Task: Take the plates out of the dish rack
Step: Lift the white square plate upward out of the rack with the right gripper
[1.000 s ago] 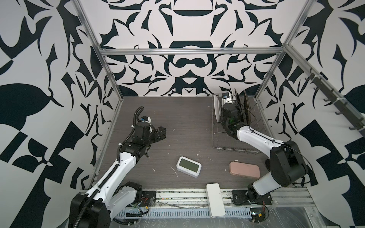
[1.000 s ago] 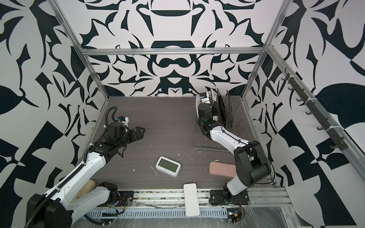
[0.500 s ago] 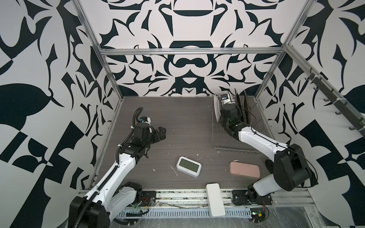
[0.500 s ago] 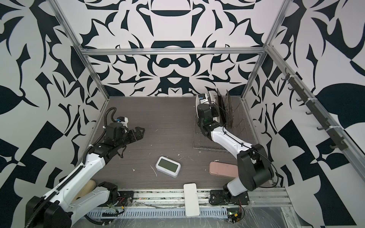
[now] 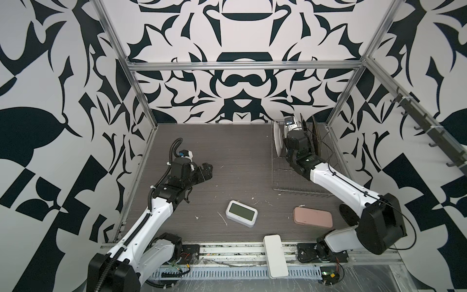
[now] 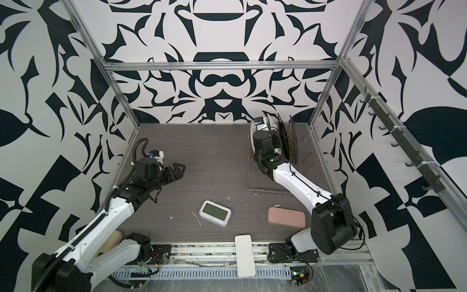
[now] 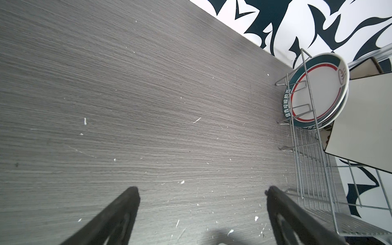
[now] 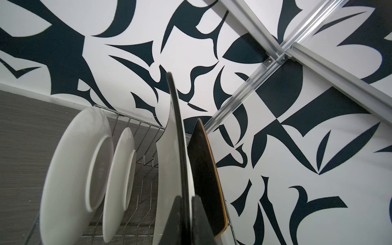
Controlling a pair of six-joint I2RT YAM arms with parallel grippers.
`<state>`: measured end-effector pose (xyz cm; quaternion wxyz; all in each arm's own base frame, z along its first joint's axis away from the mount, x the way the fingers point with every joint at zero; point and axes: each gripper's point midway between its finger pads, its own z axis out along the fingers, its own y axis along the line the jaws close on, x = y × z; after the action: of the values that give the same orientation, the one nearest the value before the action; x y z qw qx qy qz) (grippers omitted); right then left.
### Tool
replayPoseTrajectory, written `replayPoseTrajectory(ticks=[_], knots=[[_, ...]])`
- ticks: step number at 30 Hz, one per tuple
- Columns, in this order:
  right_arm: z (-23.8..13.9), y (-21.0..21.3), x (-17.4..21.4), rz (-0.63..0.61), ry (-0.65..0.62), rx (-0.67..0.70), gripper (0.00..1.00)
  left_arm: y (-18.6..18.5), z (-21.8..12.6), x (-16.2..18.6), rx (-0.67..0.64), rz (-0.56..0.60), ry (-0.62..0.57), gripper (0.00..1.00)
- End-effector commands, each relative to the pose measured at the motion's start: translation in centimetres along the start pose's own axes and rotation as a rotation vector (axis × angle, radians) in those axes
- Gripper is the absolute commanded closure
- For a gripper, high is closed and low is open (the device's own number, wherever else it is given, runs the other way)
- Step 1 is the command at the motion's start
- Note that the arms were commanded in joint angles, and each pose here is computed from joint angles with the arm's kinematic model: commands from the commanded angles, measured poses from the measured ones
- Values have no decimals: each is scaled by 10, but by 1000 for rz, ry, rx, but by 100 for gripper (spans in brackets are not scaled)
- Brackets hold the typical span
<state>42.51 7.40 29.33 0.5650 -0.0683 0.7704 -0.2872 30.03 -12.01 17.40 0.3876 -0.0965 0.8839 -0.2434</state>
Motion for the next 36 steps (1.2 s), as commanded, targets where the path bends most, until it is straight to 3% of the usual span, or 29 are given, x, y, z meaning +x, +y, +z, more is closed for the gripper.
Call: replayPoseTrajectory(ticks=[1,26,36], knots=[[-31,-53,-71,222,-166,74,100,-2,-4,4,12,-25,14,3],[-80,-77,-98,229,-170,19,100,-31,-10,2,107,-93,24,3],[-99,-92,-106,312,-158,-42,100,-41,-9,-1,145,-108,19,3]])
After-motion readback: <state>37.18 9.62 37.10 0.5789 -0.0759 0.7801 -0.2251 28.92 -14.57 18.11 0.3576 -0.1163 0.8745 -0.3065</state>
